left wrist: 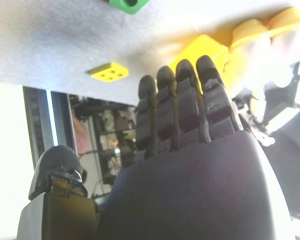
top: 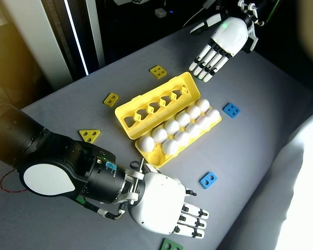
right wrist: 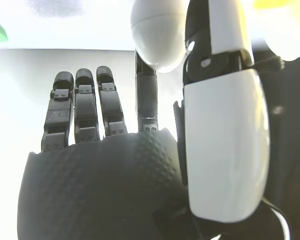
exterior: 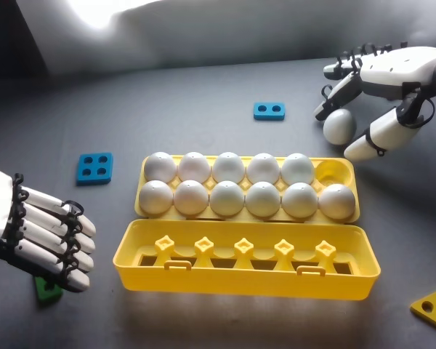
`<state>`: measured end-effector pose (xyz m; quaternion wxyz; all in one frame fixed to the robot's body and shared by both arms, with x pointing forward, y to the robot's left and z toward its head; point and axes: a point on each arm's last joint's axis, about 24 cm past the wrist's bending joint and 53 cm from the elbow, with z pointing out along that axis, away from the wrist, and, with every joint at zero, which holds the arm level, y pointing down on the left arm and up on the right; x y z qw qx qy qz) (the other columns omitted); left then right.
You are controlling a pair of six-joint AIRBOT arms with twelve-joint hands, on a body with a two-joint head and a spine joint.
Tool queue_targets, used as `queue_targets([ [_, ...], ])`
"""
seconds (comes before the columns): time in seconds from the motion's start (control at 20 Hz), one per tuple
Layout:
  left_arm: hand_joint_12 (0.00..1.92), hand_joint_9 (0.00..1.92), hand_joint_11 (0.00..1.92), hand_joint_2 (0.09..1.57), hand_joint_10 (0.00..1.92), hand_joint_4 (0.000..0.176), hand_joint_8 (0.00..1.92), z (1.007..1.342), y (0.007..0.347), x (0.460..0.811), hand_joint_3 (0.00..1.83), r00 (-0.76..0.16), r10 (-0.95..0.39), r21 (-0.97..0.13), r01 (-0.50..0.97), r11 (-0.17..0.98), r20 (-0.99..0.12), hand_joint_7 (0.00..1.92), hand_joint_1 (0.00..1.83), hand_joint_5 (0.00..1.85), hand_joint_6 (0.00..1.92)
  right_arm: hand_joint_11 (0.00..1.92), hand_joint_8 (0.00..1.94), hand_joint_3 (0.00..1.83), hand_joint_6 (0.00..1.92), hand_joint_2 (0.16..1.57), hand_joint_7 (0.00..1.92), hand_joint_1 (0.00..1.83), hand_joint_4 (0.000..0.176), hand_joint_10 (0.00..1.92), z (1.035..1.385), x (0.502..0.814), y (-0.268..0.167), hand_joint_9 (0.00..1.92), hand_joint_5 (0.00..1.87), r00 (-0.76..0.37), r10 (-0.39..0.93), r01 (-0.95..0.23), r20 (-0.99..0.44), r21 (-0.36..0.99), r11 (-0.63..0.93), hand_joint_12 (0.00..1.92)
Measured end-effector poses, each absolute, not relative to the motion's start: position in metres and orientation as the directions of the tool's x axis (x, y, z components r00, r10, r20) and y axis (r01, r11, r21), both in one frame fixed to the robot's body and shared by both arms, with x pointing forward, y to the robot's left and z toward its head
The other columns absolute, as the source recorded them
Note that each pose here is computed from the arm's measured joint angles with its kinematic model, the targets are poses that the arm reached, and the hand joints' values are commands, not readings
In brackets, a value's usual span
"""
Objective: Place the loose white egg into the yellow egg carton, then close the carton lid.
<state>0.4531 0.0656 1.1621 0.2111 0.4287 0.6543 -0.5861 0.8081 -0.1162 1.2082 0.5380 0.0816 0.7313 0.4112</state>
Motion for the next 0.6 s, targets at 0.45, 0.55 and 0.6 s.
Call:
queue_targets([
  [0.45, 0.27, 0.17, 0.00, 1.13, 0.00, 0.000, 0.00, 1.1624, 0.0650, 0.4523, 0.00, -0.544, 0.313, -0.587, 0.808, -0.057, -0.779, 0.24, 0.00, 0.27, 0.00, 0.00, 0.00, 0.01, 0.00, 0.96, 0.06, 0.90, 0.164, 0.00, 1.2112, 0.8069, -0.1129, 0.00, 0.61, -0.406, 0.563, -0.339, -0.720, 0.691, 0.638, 0.00],
  [0.55, 0.25, 0.17, 0.00, 1.13, 0.01, 0.000, 0.01, 1.1624, 0.0650, 0.4523, 0.00, -0.544, 0.313, -0.587, 0.808, -0.057, -0.779, 0.25, 0.00, 0.27, 0.01, 0.00, 0.00, 0.00, 0.00, 0.95, 0.06, 0.91, 0.162, 0.00, 1.2120, 0.8068, -0.1126, 0.00, 0.61, -0.406, 0.566, -0.341, -0.718, 0.693, 0.635, 0.00],
  [0.6, 0.29, 0.18, 0.00, 1.12, 0.01, 0.000, 0.01, 1.1624, 0.0650, 0.4523, 0.00, -0.544, 0.313, -0.587, 0.807, -0.057, -0.778, 0.26, 0.00, 0.27, 0.01, 0.00, 0.00, 0.01, 0.00, 0.96, 0.04, 0.88, 0.171, 0.00, 1.2121, 0.8068, -0.1125, 0.00, 0.59, -0.406, 0.567, -0.341, -0.717, 0.694, 0.634, 0.00],
])
